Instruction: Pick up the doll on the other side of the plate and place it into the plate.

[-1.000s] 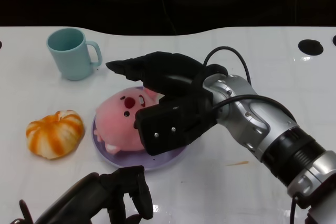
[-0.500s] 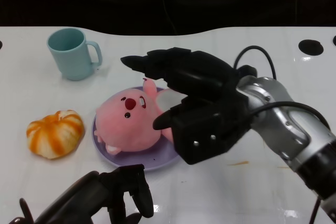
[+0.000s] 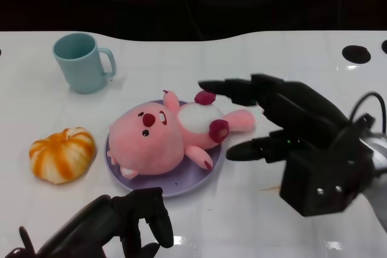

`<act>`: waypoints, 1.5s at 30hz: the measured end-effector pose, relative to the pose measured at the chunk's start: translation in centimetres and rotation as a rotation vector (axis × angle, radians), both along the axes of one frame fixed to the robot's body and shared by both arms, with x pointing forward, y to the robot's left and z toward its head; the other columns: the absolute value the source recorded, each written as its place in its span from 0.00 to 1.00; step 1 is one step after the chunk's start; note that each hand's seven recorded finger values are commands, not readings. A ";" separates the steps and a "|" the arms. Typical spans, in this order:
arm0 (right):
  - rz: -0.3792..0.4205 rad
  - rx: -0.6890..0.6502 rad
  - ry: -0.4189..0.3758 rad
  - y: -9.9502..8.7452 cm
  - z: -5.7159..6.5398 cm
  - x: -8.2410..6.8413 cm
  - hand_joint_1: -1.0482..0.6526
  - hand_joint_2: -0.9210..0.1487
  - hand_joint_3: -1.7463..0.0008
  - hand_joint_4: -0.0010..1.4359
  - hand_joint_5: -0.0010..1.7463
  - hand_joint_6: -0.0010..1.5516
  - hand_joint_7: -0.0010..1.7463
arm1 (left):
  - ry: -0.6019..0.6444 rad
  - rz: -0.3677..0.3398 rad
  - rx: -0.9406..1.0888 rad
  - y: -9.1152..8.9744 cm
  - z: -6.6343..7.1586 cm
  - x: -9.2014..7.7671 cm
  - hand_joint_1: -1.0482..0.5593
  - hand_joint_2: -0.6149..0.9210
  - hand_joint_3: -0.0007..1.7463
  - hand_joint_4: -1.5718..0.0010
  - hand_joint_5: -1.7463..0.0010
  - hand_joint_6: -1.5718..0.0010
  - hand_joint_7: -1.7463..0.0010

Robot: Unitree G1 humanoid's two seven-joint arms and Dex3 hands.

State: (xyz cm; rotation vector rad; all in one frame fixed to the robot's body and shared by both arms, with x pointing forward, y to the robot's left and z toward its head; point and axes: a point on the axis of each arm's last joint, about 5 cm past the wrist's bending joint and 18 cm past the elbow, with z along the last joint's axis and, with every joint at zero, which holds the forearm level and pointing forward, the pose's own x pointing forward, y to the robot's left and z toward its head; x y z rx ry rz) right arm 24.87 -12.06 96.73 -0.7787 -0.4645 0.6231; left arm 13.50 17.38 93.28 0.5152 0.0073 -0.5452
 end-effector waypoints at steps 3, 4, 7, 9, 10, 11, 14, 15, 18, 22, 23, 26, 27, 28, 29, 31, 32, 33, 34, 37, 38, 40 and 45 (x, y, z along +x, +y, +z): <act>-0.022 0.078 0.040 -1.1 -0.7 -0.7 0.51 0.02 0.98 0.29 0.60 0.44 0.19 | -0.006 -0.003 0.000 0.0 0.0 0.0 0.55 0.78 0.63 0.62 0.00 0.67 0.12; -0.026 0.102 0.048 -1.4 -0.8 -0.9 0.53 0.02 0.98 0.30 0.63 0.46 0.21 | -0.008 -0.004 -0.001 0.0 0.0 0.0 0.55 0.78 0.63 0.62 0.00 0.67 0.12; -0.039 0.155 0.079 -2.2 -1.3 -1.6 0.56 0.02 0.97 0.37 0.72 0.48 0.34 | -0.006 -0.004 0.000 0.1 -0.1 -0.1 0.55 0.78 0.63 0.62 0.00 0.67 0.12; -0.050 0.171 0.087 -2.8 -1.5 -2.2 0.58 0.02 0.96 0.44 0.76 0.52 0.42 | -0.006 -0.004 0.000 0.1 -0.1 -0.1 0.55 0.78 0.63 0.62 0.00 0.67 0.12; -0.056 0.174 0.088 -3.1 -1.5 -2.4 0.59 0.03 0.94 0.47 0.77 0.53 0.44 | -0.006 -0.003 0.001 0.1 -0.1 -0.1 0.55 0.78 0.63 0.62 0.00 0.67 0.12; -0.059 0.178 0.095 -3.3 -1.5 -2.7 0.59 0.10 0.82 0.50 0.78 0.54 0.47 | -0.005 -0.003 0.001 0.1 -0.1 0.0 0.55 0.78 0.64 0.61 0.00 0.67 0.12; -0.084 0.196 0.147 -4.0 -1.5 -3.7 0.62 0.38 0.40 0.56 0.86 0.57 0.54 | -0.006 -0.004 0.002 0.1 -0.1 0.0 0.55 0.77 0.64 0.62 0.00 0.67 0.12; -0.094 0.200 0.167 -4.2 -1.6 -4.0 0.62 0.40 0.36 0.57 0.88 0.57 0.56 | -0.006 -0.003 0.002 0.1 -0.1 0.0 0.55 0.77 0.64 0.62 0.00 0.67 0.12; -0.104 0.192 0.210 -4.7 -1.6 -5.1 0.63 0.42 0.31 0.58 0.91 0.56 0.62 | -0.007 -0.003 0.004 0.1 -0.1 0.0 0.55 0.77 0.64 0.62 0.00 0.67 0.11; -0.101 0.192 0.216 -4.9 -1.7 -5.7 0.65 0.52 0.22 0.61 0.95 0.56 0.72 | -0.008 -0.002 0.004 0.2 0.0 0.1 0.56 0.77 0.65 0.61 0.00 0.67 0.11; -0.102 0.196 0.212 -4.9 -2.0 -5.8 0.66 0.55 0.20 0.61 0.96 0.56 0.74 | -0.007 -0.001 0.004 0.2 -0.1 0.1 0.56 0.77 0.65 0.61 0.00 0.67 0.10; -0.118 0.216 0.201 -5.0 -2.8 -5.7 0.65 0.60 0.15 0.64 0.99 0.55 0.82 | -0.007 -0.001 0.003 0.2 -0.1 0.1 0.55 0.77 0.65 0.61 0.00 0.67 0.10; -0.127 0.221 0.198 -5.0 -3.1 -5.7 0.64 0.62 0.14 0.65 1.00 0.54 0.86 | -0.006 -0.001 0.003 0.2 -0.1 0.0 0.55 0.77 0.65 0.61 0.00 0.67 0.10; -0.138 0.220 0.197 -5.1 -3.4 -5.7 0.63 0.63 0.13 0.65 1.00 0.53 0.88 | -0.006 -0.001 0.002 0.2 -0.1 0.0 0.55 0.77 0.64 0.61 0.00 0.67 0.10; -0.146 0.219 0.198 -5.1 -3.6 -5.6 0.63 0.63 0.13 0.65 1.00 0.53 0.89 | -0.005 -0.001 0.001 0.3 -0.1 0.0 0.55 0.77 0.64 0.61 0.00 0.67 0.10; -0.159 0.219 0.201 -5.2 -3.9 -5.6 0.63 0.63 0.13 0.64 1.00 0.52 0.90 | -0.008 -0.004 -0.001 0.3 -0.1 -0.1 0.55 0.77 0.64 0.61 0.00 0.68 0.10; -0.163 0.220 0.202 -5.2 -4.1 -5.6 0.63 0.63 0.13 0.64 1.00 0.51 0.90 | -0.010 -0.005 -0.002 0.3 -0.1 -0.1 0.55 0.77 0.64 0.61 0.00 0.68 0.10; -0.167 0.215 0.205 -5.2 -4.2 -5.5 0.62 0.63 0.12 0.63 1.00 0.51 0.91 | -0.010 -0.005 -0.002 0.3 -0.1 -0.1 0.55 0.78 0.64 0.62 0.00 0.68 0.10; -0.172 0.207 0.206 -5.3 -4.3 -5.5 0.62 0.63 0.12 0.63 1.00 0.50 0.92 | -0.009 -0.003 -0.001 0.3 -0.1 -0.1 0.55 0.78 0.63 0.61 0.00 0.67 0.10; -0.179 0.201 0.211 -5.3 -4.6 -5.5 0.62 0.63 0.12 0.63 1.00 0.50 0.92 | -0.009 0.005 0.000 0.4 -0.2 -0.1 0.56 0.78 0.62 0.62 0.00 0.68 0.10; -0.182 0.201 0.211 -5.3 -4.6 -5.4 0.62 0.64 0.12 0.63 1.00 0.50 0.92 | -0.011 0.007 -0.001 0.5 -0.2 -0.2 0.56 0.79 0.62 0.62 0.00 0.68 0.10; -0.184 0.198 0.207 -5.3 -4.7 -5.4 0.62 0.64 0.12 0.63 1.00 0.50 0.93 | -0.016 0.008 -0.005 0.5 -0.2 -0.2 0.56 0.79 0.62 0.62 0.00 0.67 0.10; -0.187 0.195 0.210 -5.3 -4.7 -5.3 0.63 0.64 0.12 0.64 1.00 0.49 0.92 | -0.020 0.012 -0.014 0.6 -0.3 -0.4 0.56 0.79 0.63 0.62 0.00 0.67 0.11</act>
